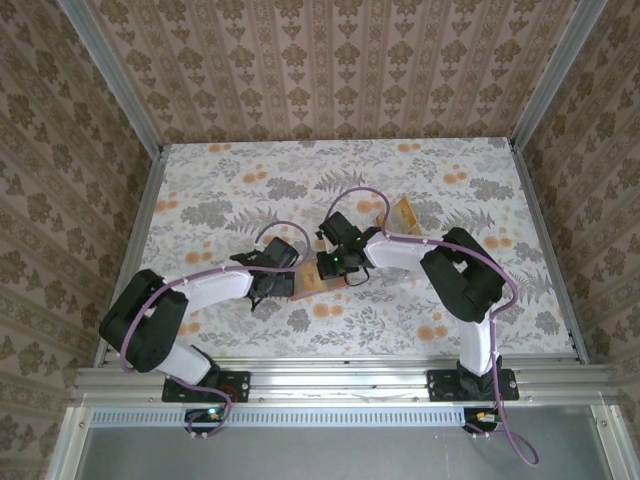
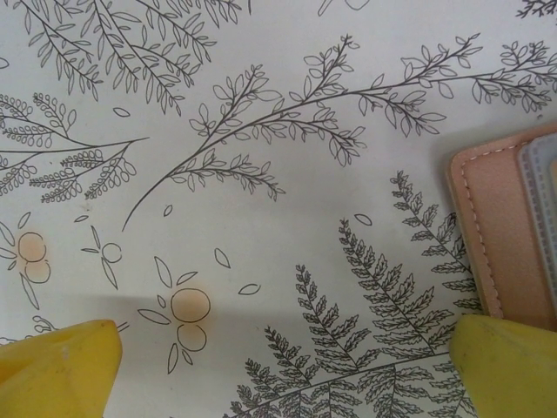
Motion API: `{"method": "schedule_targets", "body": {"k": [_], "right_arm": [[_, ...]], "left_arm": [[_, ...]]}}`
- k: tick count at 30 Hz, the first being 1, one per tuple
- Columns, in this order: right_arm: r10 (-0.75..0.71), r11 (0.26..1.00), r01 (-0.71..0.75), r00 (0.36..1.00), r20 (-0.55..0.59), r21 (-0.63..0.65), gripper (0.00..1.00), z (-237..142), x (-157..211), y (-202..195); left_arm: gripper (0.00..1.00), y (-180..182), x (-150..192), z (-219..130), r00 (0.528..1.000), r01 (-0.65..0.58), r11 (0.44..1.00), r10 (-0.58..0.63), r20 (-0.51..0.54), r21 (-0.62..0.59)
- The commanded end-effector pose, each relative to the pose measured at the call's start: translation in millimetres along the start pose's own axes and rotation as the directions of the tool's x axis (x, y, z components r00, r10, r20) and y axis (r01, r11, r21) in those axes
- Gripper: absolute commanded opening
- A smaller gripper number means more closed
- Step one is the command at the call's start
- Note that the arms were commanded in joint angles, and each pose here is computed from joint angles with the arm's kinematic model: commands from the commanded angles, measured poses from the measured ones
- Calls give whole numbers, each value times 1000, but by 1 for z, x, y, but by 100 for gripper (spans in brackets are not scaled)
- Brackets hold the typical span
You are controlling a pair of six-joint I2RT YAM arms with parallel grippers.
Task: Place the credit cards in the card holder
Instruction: Insert the credit card into the card slot.
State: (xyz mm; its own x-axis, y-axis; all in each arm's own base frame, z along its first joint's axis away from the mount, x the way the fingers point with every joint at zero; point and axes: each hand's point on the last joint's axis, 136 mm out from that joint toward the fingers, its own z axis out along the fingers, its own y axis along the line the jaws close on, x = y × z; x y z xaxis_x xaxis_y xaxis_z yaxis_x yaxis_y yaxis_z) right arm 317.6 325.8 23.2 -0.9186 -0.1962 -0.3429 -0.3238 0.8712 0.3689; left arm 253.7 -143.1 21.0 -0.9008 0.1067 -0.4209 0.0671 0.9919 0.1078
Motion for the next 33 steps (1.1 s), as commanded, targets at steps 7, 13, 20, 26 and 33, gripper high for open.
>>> {"method": "schedule_targets", "body": {"k": [7,13,20,26,33], "right_arm": [[-2,1000,2,1000,-18,-27,1,8,0,16],[13,998,-14,1000,-15,-62,1,11,-2,24],[19,997,-18,1000,12,-72,2,-2,-8,25],[33,997,-30,999,41,-68,2,-14,-17,18],[37,997,-35,999,21,-63,2,-4,-15,15]], "left_arm": [[100,1,4,9,1000,-3,1000,3,-20,-9],[100,4,3,5,1000,-2,1000,2,-14,-16],[100,26,6,-4,998,61,996,-63,-26,-72],[100,35,6,-4,995,96,990,-99,-29,-100],[100,38,4,2,993,99,988,-105,-45,-119]]}}
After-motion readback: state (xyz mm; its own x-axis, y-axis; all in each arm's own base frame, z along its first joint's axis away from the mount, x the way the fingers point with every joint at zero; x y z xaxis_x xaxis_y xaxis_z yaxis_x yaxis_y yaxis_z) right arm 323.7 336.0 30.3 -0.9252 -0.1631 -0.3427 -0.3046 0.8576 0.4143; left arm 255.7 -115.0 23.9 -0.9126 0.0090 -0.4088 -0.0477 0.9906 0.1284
